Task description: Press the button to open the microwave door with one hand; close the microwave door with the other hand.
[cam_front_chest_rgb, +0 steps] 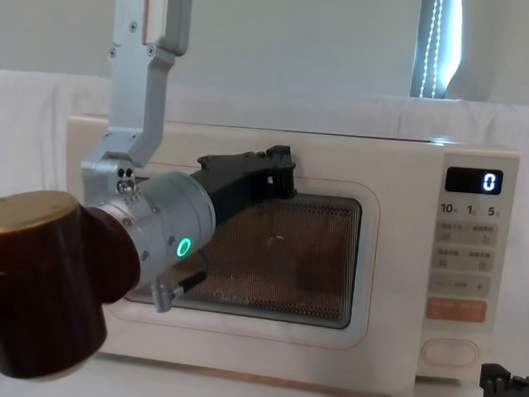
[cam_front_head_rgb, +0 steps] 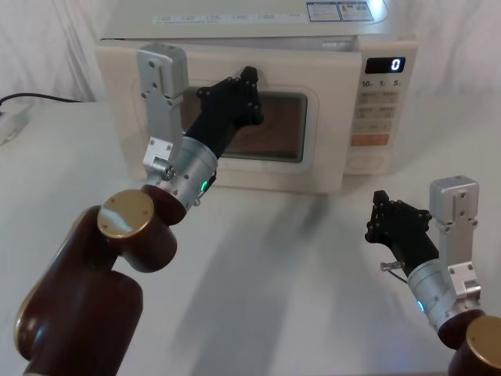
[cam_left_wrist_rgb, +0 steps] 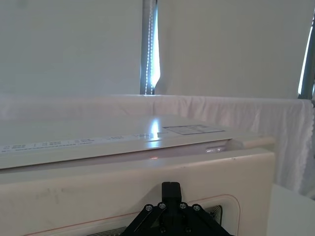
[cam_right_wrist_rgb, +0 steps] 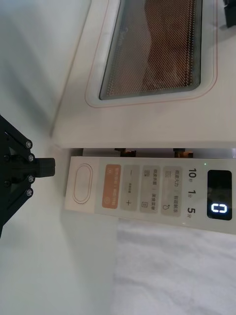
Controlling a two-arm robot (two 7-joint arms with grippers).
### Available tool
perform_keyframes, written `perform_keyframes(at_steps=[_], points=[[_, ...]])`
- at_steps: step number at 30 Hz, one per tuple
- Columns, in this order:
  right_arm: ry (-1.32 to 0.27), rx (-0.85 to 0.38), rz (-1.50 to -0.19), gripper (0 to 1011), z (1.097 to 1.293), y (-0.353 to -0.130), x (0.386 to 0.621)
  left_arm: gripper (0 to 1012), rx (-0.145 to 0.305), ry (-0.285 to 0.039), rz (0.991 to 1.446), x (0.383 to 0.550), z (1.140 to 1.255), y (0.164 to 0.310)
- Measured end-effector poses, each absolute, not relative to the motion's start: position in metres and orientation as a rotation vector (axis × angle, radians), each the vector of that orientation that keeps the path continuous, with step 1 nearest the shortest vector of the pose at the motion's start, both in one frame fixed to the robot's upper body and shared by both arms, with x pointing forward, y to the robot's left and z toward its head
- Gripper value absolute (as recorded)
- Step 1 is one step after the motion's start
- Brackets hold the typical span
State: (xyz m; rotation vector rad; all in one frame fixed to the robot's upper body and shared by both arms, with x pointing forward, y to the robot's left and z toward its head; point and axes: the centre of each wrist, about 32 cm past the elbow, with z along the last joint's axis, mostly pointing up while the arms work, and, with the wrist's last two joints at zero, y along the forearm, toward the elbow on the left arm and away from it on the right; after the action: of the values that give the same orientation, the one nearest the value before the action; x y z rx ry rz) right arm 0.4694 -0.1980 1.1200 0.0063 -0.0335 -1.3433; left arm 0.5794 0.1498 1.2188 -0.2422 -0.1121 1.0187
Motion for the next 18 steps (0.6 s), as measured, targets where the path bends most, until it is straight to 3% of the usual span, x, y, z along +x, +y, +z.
perform_keyframes(at_steps=[18], points=[[-0.034,0.006,-1.343,0,1.120,-0.198,0.469,0,-0.233,-0.122,1.033,0.594,1.221,0.143]])
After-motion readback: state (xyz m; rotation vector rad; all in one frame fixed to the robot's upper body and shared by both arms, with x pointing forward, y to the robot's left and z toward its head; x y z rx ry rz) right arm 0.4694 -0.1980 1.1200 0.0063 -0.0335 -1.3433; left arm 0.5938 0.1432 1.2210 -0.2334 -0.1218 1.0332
